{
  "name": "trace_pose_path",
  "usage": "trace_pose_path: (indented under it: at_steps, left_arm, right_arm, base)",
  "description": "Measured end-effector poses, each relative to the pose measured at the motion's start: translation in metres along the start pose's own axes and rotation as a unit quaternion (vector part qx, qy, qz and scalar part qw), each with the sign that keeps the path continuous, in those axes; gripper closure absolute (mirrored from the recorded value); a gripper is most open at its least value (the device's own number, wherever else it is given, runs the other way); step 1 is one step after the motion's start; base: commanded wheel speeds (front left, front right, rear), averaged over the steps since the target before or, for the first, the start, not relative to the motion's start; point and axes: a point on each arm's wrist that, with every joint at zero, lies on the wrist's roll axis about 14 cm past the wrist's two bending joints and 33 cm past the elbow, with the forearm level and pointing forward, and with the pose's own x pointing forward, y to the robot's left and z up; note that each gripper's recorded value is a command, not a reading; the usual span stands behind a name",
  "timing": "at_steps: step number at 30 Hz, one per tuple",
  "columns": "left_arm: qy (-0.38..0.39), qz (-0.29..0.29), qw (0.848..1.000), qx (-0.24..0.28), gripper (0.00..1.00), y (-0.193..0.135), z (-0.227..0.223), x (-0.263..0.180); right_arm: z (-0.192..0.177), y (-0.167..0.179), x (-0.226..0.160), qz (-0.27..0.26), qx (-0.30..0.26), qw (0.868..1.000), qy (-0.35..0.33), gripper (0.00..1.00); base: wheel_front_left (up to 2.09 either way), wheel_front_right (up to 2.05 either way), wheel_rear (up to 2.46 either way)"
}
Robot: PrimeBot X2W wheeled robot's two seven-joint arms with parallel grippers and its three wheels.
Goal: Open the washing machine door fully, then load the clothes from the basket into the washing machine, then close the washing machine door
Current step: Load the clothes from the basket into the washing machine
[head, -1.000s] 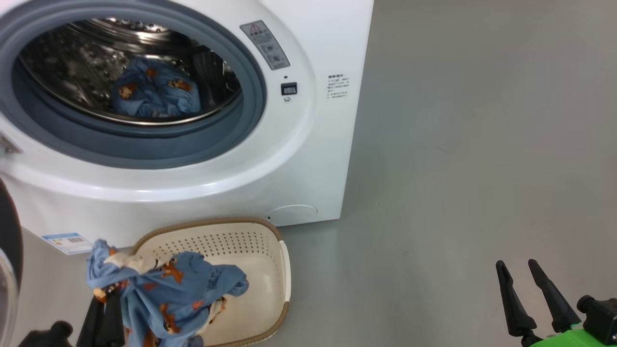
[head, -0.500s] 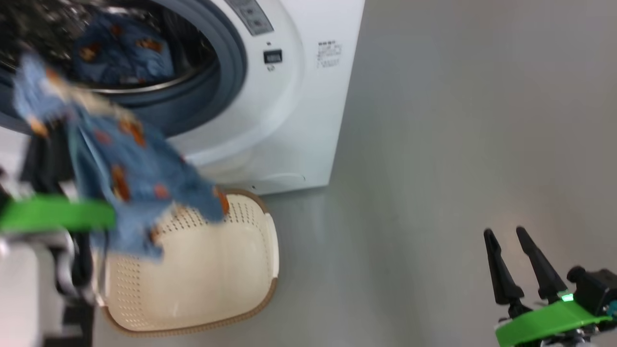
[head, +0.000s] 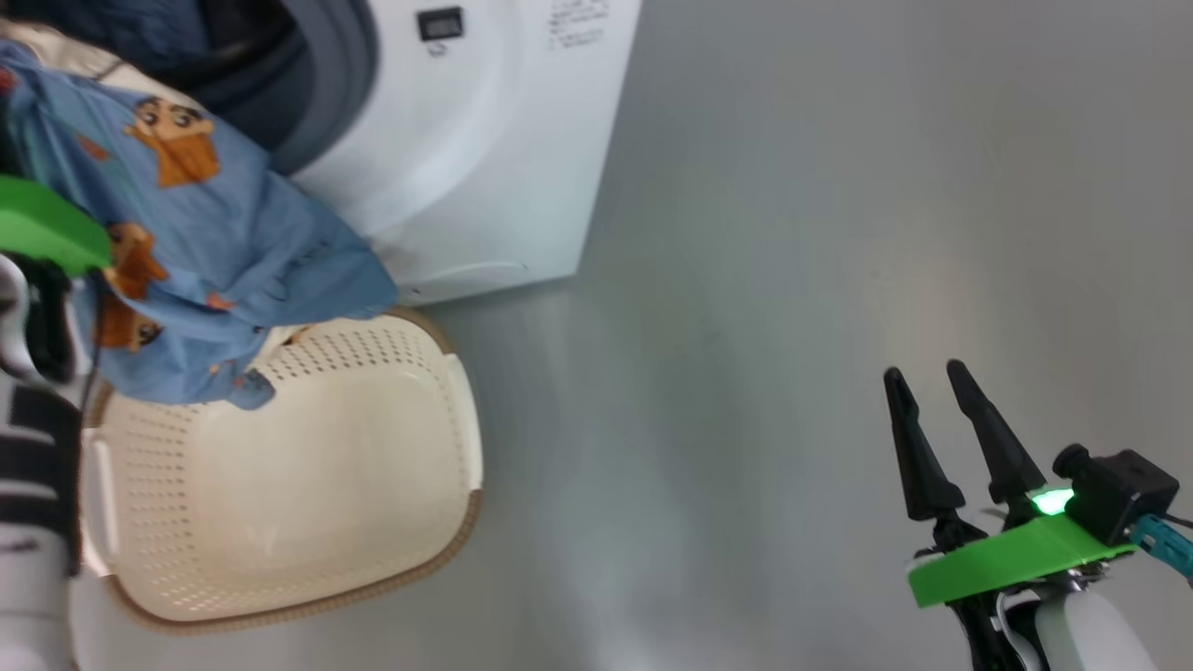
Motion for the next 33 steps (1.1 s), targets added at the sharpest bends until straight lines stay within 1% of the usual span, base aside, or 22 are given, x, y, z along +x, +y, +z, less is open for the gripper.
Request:
trace_pose_path:
  at_steps: [4, 8, 15, 18, 21, 27, 28, 30, 31, 32, 33]
  left_arm:
    - [0.04, -0.003, 0.999, 0.008, 1.0, -0.002, -0.027, 0.021]
    - [0.072, 0.0, 0.997, 0.004, 1.0, -0.001, -0.05, 0.036]
    - [0.095, 0.004, 0.995, -0.002, 1.0, -0.002, -0.069, 0.055]
    - [0.067, 0.007, 0.998, 0.005, 1.0, 0.0, -0.055, 0.071]
    - [0.009, 0.01, 1.0, 0.015, 1.0, -0.001, -0.023, 0.088]
    - [-0.084, 0.009, 0.996, 0.029, 1.0, -0.006, 0.029, 0.098]
    - [-0.088, 0.01, 0.996, 0.03, 1.0, -0.006, 0.031, 0.097]
    - [-0.061, 0.008, 0.998, 0.03, 1.0, -0.007, 0.01, 0.092]
    - [-0.046, 0.008, 0.998, 0.029, 0.82, -0.007, 0.0, 0.09]
    - [-0.029, 0.01, 0.999, 0.029, 0.6, -0.006, -0.01, 0.087]
    - [-0.018, 0.01, 0.999, 0.03, 0.31, -0.006, -0.017, 0.086]
  right_arm:
    - [-0.007, -0.003, 0.004, -0.007, 0.001, 1.0, 0.008, 0.0]
    - [-0.012, -0.006, 0.007, -0.013, -0.001, 1.0, 0.015, 0.0]
    - [-0.018, -0.014, 0.008, -0.026, -0.005, 0.999, 0.024, 0.0]
    - [-0.022, -0.017, 0.01, -0.031, -0.007, 0.999, 0.029, 0.0]
    - [-0.023, -0.018, 0.014, -0.032, -0.007, 0.999, 0.028, 0.0]
    - [-0.027, -0.017, 0.017, -0.034, -0.003, 0.999, 0.029, 0.0]
    - [-0.027, -0.016, 0.017, -0.033, -0.002, 0.999, 0.029, 0.0]
    - [-0.026, -0.014, 0.017, -0.031, -0.001, 0.999, 0.028, 0.0]
    - [-0.025, -0.014, 0.017, -0.03, -0.001, 0.999, 0.028, 0.0]
    - [-0.025, -0.014, 0.017, -0.03, -0.001, 0.999, 0.027, 0.0]
    - [-0.024, -0.013, 0.016, -0.029, -0.001, 0.999, 0.026, 0.0]
  base:
    - [0.0, 0.0, 0.0]
    - [0.0, 0.0, 0.0]
    - [0.0, 0.0, 0.0]
    - [0.0, 0.0, 0.0]
    - [0.0, 0.0, 0.0]
    - [0.0, 0.0, 0.0]
    - [0.0, 0.0, 0.0]
    - [0.0, 0.0, 0.0]
    - [0.0, 0.0, 0.0]
    - [0.0, 0.0, 0.0]
    - [0.0, 0.0, 0.0]
